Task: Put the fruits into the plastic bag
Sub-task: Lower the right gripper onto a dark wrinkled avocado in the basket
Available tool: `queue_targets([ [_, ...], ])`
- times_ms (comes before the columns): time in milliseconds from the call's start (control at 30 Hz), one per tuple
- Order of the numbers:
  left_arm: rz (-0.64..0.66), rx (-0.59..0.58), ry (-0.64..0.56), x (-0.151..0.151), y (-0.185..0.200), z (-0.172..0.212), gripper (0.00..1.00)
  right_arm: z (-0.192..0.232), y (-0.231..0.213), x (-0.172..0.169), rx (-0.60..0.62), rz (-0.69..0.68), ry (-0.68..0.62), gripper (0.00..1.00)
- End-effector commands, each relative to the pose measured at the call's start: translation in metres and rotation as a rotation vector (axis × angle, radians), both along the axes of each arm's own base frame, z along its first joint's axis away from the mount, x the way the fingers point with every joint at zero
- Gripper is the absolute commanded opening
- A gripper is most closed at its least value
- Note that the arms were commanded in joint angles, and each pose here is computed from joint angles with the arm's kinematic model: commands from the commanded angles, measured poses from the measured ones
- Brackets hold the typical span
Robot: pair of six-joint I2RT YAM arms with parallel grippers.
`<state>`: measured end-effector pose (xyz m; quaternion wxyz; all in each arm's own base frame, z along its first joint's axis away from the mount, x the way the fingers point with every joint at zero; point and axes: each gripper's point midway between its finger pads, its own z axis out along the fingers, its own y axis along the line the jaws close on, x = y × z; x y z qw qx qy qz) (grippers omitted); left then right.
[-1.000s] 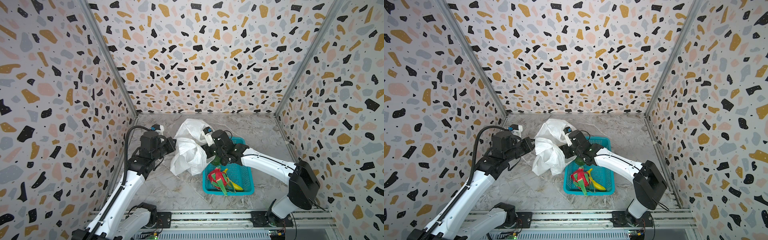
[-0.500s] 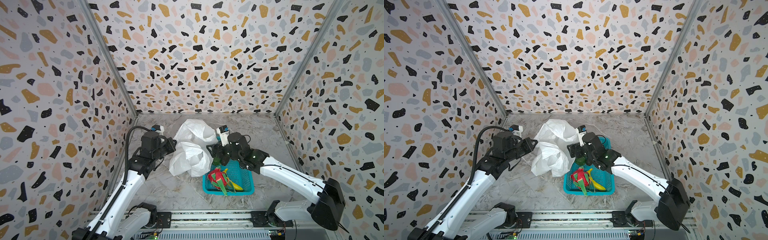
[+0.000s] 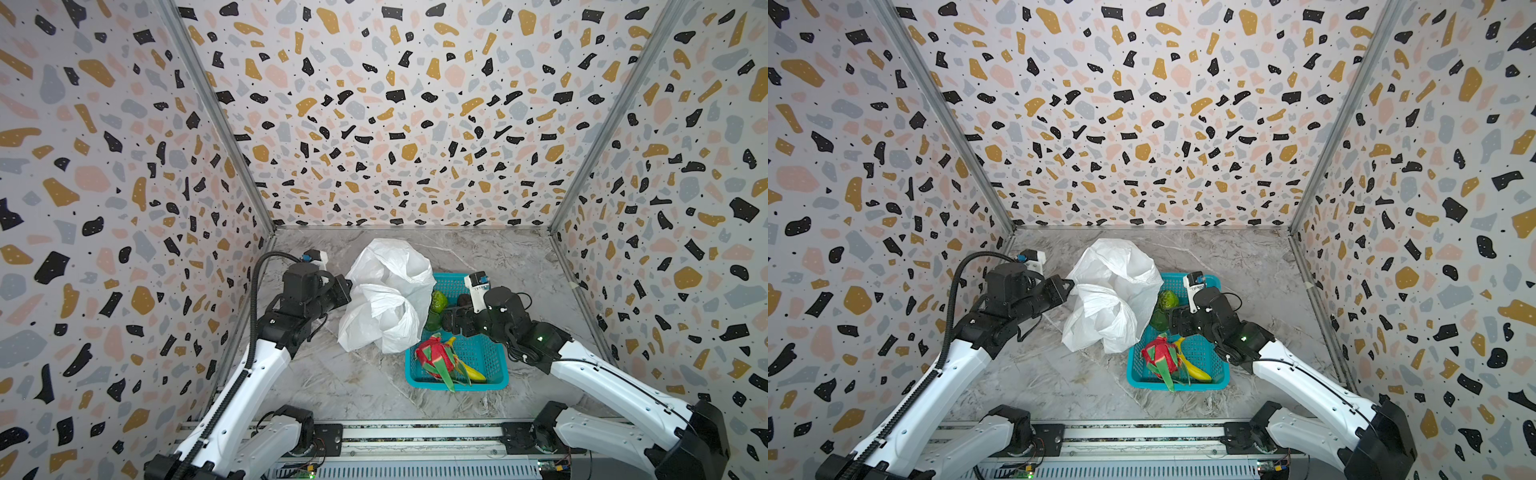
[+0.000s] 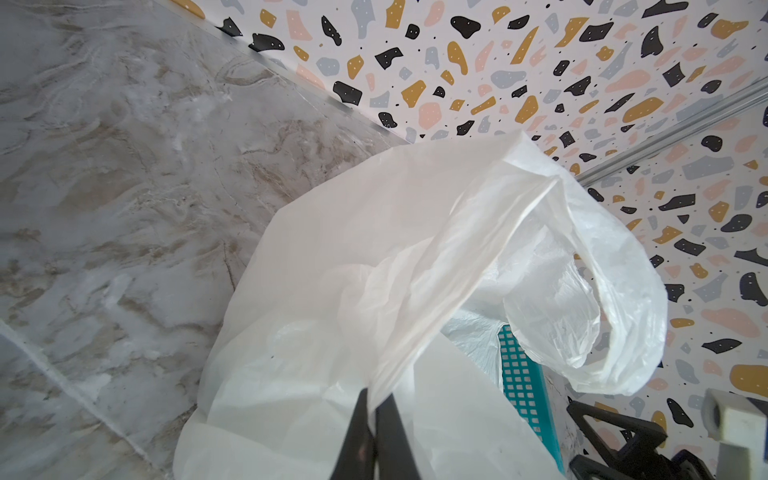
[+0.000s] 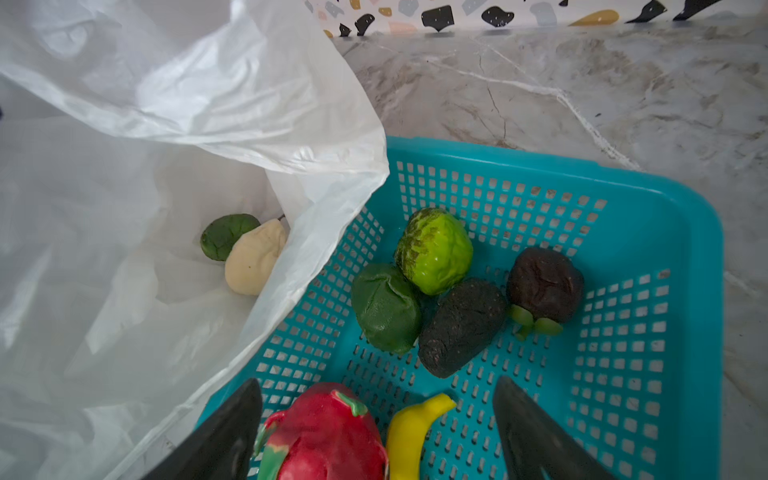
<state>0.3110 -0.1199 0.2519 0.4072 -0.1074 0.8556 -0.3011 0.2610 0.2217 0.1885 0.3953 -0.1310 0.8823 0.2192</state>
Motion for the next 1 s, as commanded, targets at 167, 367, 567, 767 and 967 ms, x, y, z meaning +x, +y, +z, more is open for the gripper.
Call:
queue_targets([
  [167, -0.004, 0.001, -0.019, 0.001, 0.000, -0.001, 0.00, -0.061, -0.012, 0.029, -0.030, -0.153, 0.242, 0.85],
  [367, -0.006, -0.008, -0.023, 0.000, -0.001, 0.000, 0.00, -0.094, -0.014, 0.058, 0.053, -0.211, 0.337, 0.77],
  [567, -0.007, -0.007, -0.021, 0.000, -0.001, -0.001, 0.00, -0.107, -0.002, 0.070, 0.074, -0.187, 0.366, 0.73],
  [767, -0.008, -0.009, -0.019, 0.000, -0.002, -0.003, 0.00, -0.121, 0.003, 0.073, 0.083, -0.190, 0.401, 0.69],
  [967, -0.005, -0.010, -0.018, 0.000, -0.001, -0.003, 0.00, -0.118, 0.000, 0.071, 0.096, -0.217, 0.397, 0.47],
])
